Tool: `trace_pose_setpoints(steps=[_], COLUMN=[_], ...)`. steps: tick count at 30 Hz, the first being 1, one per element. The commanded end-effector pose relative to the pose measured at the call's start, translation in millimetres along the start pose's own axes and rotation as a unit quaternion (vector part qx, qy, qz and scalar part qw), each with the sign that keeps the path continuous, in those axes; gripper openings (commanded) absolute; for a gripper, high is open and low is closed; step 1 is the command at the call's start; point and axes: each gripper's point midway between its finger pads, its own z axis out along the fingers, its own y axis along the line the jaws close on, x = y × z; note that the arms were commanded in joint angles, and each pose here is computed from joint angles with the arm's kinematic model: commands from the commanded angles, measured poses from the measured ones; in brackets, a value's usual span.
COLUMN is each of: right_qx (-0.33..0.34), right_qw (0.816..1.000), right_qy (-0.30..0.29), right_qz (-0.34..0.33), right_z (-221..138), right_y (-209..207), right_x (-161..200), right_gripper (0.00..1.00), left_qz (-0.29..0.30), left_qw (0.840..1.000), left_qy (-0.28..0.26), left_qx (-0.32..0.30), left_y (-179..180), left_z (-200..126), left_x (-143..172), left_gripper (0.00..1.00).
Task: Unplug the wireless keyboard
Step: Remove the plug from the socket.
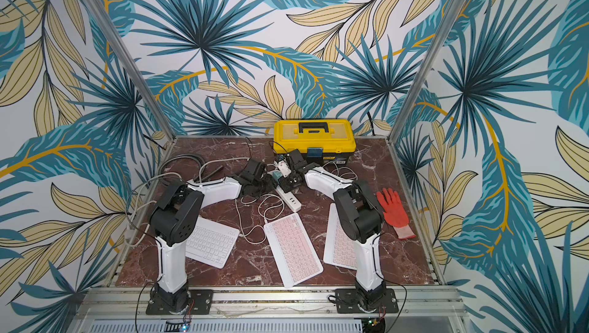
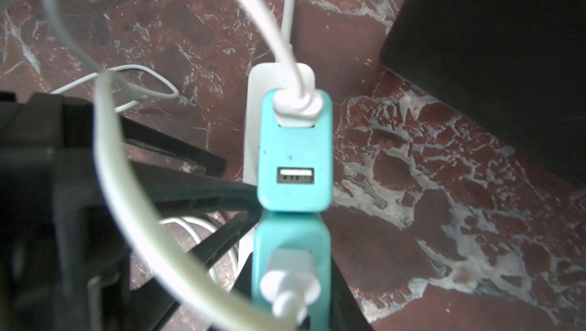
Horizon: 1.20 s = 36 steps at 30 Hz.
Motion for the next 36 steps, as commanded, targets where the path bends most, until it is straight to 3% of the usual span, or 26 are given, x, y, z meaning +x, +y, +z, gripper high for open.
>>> trace_pose_setpoints(steps=[1, 15, 25, 29, 36], right_qx=[-0.017, 0.018, 0.026, 0.023, -0.063], right_qw=[0.999, 1.000, 0.993, 0.995, 0.998], right_qy=[-0.032, -0.020, -0.050, -0.052, -0.027], right_qz=[-0.003, 0.006, -0.104, -0.085, -0.004], right_z=[-4, -4, -6, -10, -17], right_y=[10, 2, 35, 35, 26], right_x=[-26, -37, -34, -41, -42], right_gripper=[0.17, 0.16, 0.16, 0.15, 0.15], left_qz=[-0.003, -0.019, -0.009, -0.012, -0.006], left_qw=[1.000, 0.994, 0.991, 0.990, 0.989], left_qy=[0.029, 0.095, 0.114, 0.119, 0.123], left_qx=[-0.009, -0.049, -0.068, -0.072, -0.078], left_y=[9, 47, 59, 63, 70], left_z=[15, 28, 33, 34, 33], left_x=[16, 74, 85, 88, 92], left_gripper=[0.50, 0.41, 0.39, 0.39, 0.38])
